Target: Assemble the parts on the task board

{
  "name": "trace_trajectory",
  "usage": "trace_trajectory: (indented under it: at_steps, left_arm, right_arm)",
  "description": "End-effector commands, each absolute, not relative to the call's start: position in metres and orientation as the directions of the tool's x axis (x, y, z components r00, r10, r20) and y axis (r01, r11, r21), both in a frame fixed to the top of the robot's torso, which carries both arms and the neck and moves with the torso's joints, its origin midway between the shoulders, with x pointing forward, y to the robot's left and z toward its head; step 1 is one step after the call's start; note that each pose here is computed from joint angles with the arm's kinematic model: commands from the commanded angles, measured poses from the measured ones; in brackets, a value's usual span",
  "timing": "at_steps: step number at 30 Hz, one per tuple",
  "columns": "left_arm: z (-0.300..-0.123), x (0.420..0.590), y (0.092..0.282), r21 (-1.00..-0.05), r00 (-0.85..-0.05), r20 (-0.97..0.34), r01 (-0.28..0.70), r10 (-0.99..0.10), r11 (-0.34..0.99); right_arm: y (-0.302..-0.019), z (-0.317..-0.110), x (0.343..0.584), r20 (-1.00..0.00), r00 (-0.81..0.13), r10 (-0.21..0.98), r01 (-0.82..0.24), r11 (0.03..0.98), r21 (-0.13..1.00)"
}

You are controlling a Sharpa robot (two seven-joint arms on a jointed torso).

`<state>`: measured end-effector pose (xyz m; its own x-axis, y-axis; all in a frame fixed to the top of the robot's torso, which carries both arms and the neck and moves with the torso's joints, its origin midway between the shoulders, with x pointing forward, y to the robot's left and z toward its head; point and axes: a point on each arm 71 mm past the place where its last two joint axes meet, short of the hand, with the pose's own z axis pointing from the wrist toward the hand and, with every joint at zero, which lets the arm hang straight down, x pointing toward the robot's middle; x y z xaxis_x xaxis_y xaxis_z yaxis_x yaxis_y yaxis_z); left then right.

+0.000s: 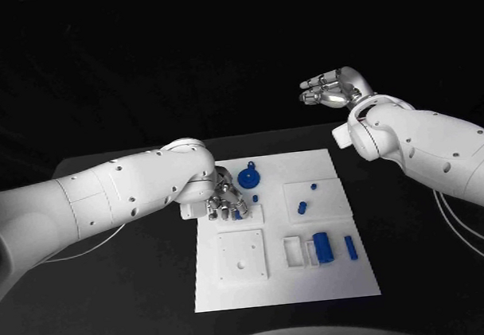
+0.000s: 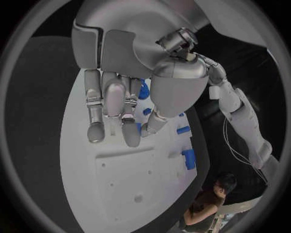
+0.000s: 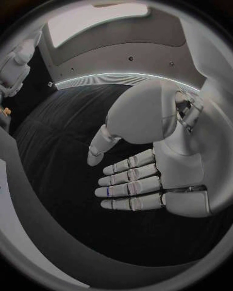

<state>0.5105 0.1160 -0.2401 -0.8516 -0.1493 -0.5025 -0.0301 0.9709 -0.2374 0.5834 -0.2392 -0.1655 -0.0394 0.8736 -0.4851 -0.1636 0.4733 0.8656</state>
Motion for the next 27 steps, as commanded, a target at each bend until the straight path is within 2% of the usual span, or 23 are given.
trace_trajectory:
  at_steps: [1,27]
  left_arm:
    - [-0.2454,0.5069,0.1114,-0.235,-0.859,-0.493,-0.022,-0.139,0.972]
    - [-0.2482,0.5071,0.113,-0.23,-0.847,-0.512,-0.026,-0.144,0.973]
  right_arm:
    - [-0.2359,-0.1658,0.5828,-0.492,-0.057,0.869,-0.176,0.476,0.861]
    - [-0.2366,-0.1694,0.5812,-0.492,-0.06,0.868,-0.17,0.477,0.862]
